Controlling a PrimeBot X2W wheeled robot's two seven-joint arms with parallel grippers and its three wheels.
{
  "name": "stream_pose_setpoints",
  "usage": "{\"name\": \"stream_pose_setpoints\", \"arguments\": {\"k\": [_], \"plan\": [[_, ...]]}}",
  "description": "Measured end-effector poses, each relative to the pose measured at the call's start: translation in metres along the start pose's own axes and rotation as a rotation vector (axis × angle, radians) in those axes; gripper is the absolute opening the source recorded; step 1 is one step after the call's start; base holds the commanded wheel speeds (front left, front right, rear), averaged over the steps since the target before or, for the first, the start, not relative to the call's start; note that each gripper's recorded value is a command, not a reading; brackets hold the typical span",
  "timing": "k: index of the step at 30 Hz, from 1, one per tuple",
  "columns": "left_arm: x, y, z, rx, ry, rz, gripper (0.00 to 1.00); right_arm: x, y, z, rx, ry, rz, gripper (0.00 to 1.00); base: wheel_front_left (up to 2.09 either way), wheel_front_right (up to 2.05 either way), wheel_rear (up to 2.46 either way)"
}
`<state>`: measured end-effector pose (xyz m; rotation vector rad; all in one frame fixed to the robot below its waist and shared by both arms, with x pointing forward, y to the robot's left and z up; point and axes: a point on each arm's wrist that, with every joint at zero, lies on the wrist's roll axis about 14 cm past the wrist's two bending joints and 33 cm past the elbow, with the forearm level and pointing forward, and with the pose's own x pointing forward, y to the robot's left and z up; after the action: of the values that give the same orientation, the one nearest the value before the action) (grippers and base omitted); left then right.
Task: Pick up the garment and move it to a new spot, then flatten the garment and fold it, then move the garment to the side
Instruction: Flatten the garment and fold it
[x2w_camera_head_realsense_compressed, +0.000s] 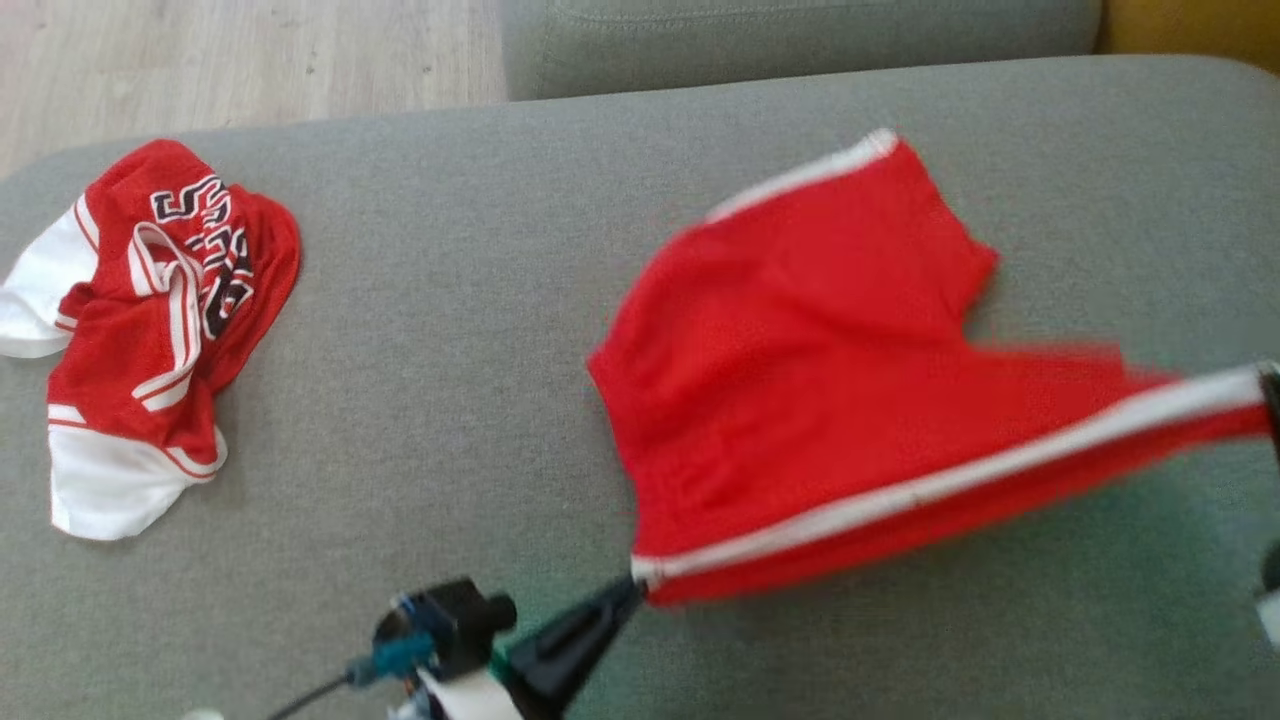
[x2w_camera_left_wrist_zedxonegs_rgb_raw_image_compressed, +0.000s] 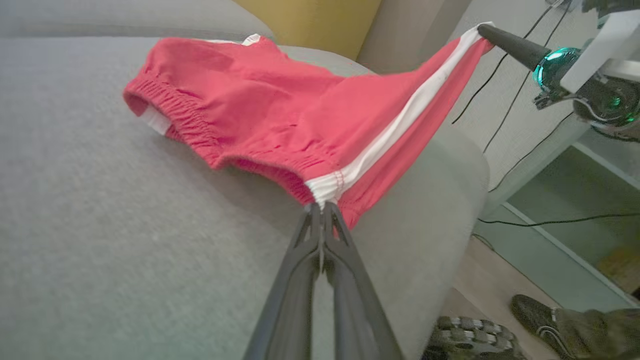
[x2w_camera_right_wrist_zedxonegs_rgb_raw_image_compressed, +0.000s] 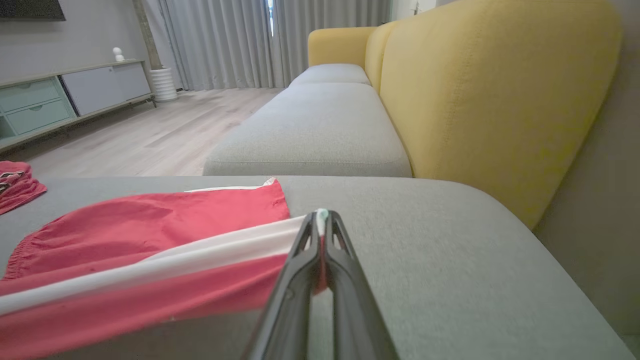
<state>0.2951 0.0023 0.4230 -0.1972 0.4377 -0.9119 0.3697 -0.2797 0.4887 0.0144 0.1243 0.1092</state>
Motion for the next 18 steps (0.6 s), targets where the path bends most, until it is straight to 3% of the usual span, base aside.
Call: {"name": "stream_pose_setpoints", "arguments": {"k": [4,8,18], "plan": [[-0.011,-0.018,-0.009,-0.054,0.029,-0.027,0.0,-0.024,-0.002,0.0,0.007,0.029,-0.03,0.0,0.0,0.0,0.0],[-0.013,-0.015,0.003,-0.107,-0.005,-0.012,0.0,-0.02,0.004,0.009,-0.012,0.04,-0.03,0.0,0.0,0.0,0.0],[0.002,0.025,0.056,-0.204,-0.119,0.044,0.0,0.065,0.031,0.02,-0.078,0.086,0.066,0.0,0.0,0.0,0.0]]}}
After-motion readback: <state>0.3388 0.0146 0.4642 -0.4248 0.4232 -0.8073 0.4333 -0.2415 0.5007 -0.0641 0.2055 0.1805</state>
